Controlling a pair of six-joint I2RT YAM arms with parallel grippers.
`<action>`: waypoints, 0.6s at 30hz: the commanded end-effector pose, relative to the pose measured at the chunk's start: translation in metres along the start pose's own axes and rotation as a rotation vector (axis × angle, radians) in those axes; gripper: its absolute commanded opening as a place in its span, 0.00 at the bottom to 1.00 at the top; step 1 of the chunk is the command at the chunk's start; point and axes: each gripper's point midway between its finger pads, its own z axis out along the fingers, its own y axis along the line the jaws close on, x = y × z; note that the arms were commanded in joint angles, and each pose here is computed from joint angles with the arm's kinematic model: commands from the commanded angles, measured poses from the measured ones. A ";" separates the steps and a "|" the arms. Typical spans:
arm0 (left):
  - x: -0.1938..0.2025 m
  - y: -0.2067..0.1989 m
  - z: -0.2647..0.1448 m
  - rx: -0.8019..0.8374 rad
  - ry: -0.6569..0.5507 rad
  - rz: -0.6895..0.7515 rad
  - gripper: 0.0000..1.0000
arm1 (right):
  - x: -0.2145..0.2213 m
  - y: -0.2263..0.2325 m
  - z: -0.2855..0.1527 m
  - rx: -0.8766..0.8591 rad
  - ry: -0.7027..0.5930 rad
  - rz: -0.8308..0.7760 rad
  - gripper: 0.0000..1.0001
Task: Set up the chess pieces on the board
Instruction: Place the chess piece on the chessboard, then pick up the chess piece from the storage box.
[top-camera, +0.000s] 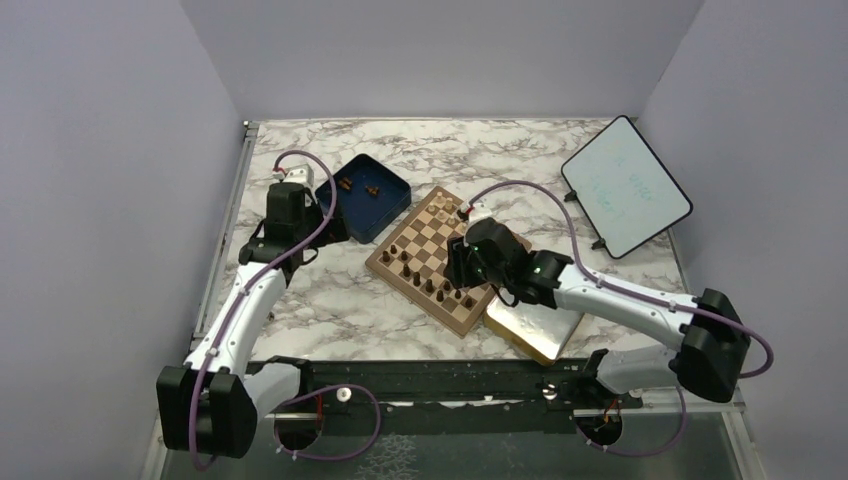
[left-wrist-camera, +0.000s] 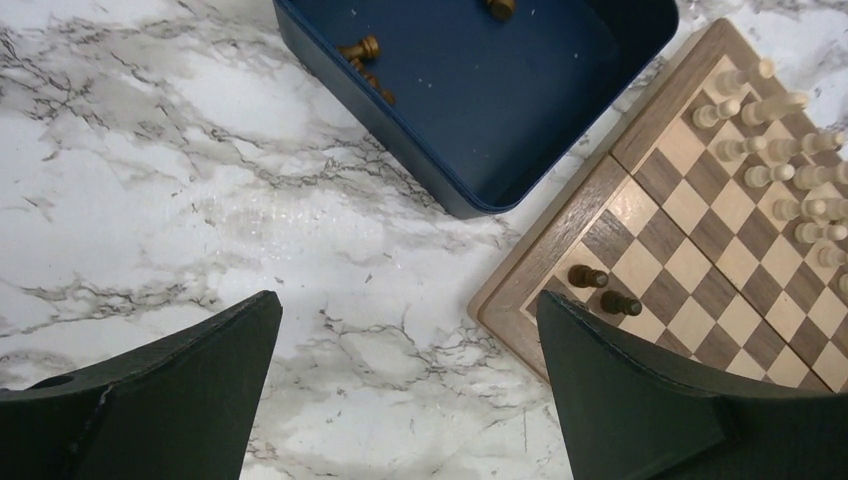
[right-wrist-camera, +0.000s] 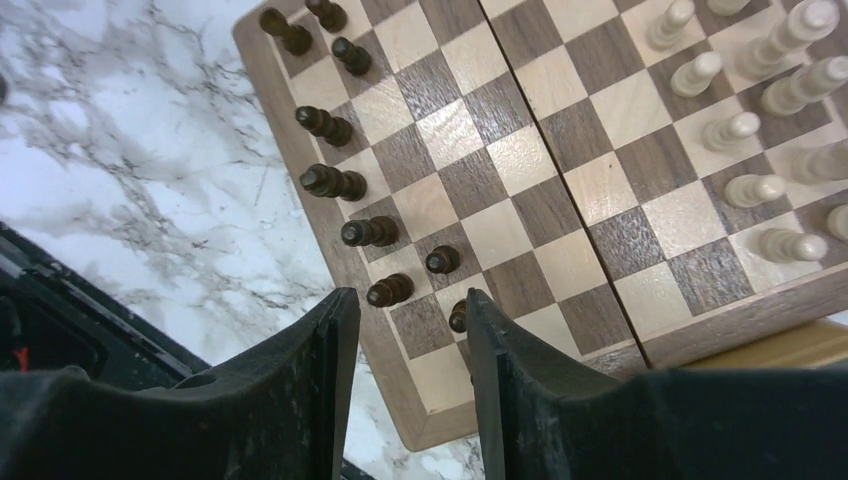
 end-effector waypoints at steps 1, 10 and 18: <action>-0.010 0.001 0.001 -0.031 0.019 -0.015 0.98 | -0.030 0.005 -0.029 -0.029 -0.109 -0.005 0.49; -0.030 -0.015 0.045 -0.017 0.195 0.012 0.84 | -0.042 0.005 -0.061 -0.099 -0.228 -0.010 0.48; -0.083 -0.023 0.107 -0.094 0.149 -0.132 0.66 | -0.045 -0.001 -0.076 -0.105 -0.290 -0.008 0.48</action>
